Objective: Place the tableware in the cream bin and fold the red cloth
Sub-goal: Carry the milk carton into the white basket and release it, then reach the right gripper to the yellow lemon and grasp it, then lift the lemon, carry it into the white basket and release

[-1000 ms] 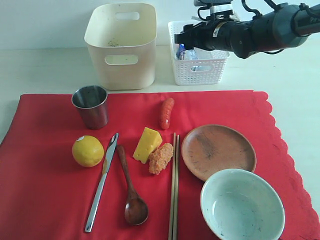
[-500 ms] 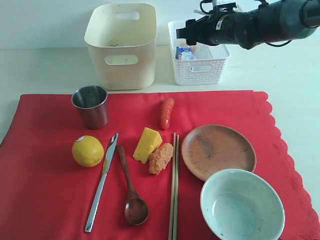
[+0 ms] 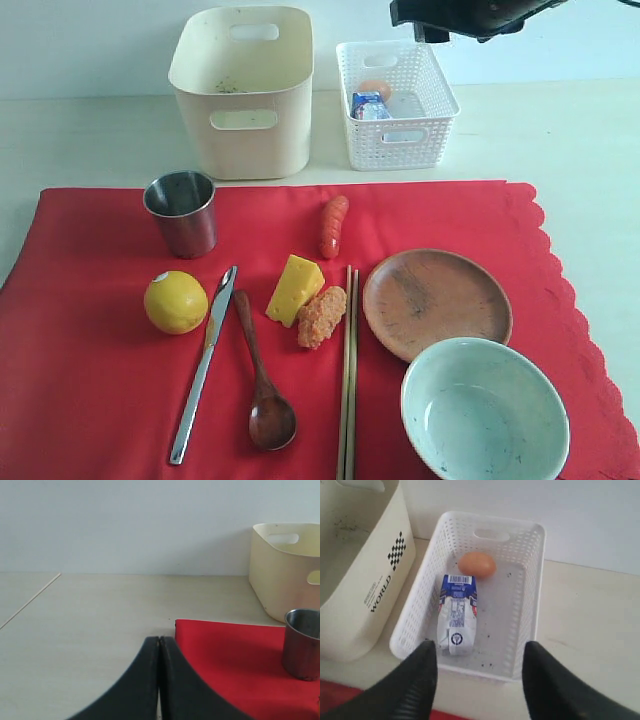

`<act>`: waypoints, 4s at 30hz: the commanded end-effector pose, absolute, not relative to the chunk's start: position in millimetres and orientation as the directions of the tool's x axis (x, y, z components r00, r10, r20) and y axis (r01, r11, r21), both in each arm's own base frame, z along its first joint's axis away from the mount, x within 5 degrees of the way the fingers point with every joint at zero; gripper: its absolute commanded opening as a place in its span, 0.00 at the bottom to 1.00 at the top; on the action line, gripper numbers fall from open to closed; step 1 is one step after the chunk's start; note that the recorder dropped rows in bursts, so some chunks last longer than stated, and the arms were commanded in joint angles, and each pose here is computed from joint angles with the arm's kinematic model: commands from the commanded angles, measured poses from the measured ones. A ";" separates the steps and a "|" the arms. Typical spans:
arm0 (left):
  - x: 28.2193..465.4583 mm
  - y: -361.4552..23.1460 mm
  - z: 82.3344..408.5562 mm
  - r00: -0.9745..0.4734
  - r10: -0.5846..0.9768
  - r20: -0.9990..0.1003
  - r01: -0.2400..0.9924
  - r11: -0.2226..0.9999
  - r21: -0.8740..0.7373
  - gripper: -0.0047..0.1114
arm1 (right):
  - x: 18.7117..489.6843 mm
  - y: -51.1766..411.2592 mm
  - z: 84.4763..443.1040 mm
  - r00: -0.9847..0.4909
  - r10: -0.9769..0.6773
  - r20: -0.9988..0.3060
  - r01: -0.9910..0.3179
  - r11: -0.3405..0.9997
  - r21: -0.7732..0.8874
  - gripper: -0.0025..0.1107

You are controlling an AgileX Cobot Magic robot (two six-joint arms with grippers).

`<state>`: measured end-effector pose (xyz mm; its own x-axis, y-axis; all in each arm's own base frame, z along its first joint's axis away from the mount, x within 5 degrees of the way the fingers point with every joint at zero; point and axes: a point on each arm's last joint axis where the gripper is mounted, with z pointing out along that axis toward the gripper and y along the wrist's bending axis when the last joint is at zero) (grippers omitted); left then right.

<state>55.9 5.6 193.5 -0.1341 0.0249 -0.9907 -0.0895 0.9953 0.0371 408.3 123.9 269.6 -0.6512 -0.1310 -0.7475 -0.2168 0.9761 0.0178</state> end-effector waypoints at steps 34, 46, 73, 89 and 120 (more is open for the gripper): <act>55.5 5.5 194.1 -0.125 0.018 -0.992 -0.091 0.995 0.029 0.04 | 283.0 282.3 278.6 -0.568 -0.572 -0.592 -0.687 0.725 -0.041 0.02; 55.5 5.5 194.1 -0.125 0.018 -0.992 -0.091 0.995 0.029 0.04 | 272.5 319.6 214.7 -0.606 -0.643 -0.469 -0.721 0.693 -0.019 0.02; 55.5 5.5 194.1 -0.125 0.018 -0.992 -0.091 0.995 0.029 0.04 | 260.7 365.8 152.9 -0.561 -0.635 -0.531 -0.765 0.643 0.040 0.64; 55.5 5.5 194.1 -0.125 0.018 -0.992 -0.091 0.995 0.029 0.04 | 263.9 371.9 113.1 -0.573 -0.640 -0.512 -0.764 0.644 0.050 0.62; 55.5 5.5 194.1 -0.125 0.018 -0.992 -0.091 0.995 0.029 0.04 | 248.7 341.2 252.5 -0.400 -0.655 -0.641 -0.826 0.560 -0.057 0.02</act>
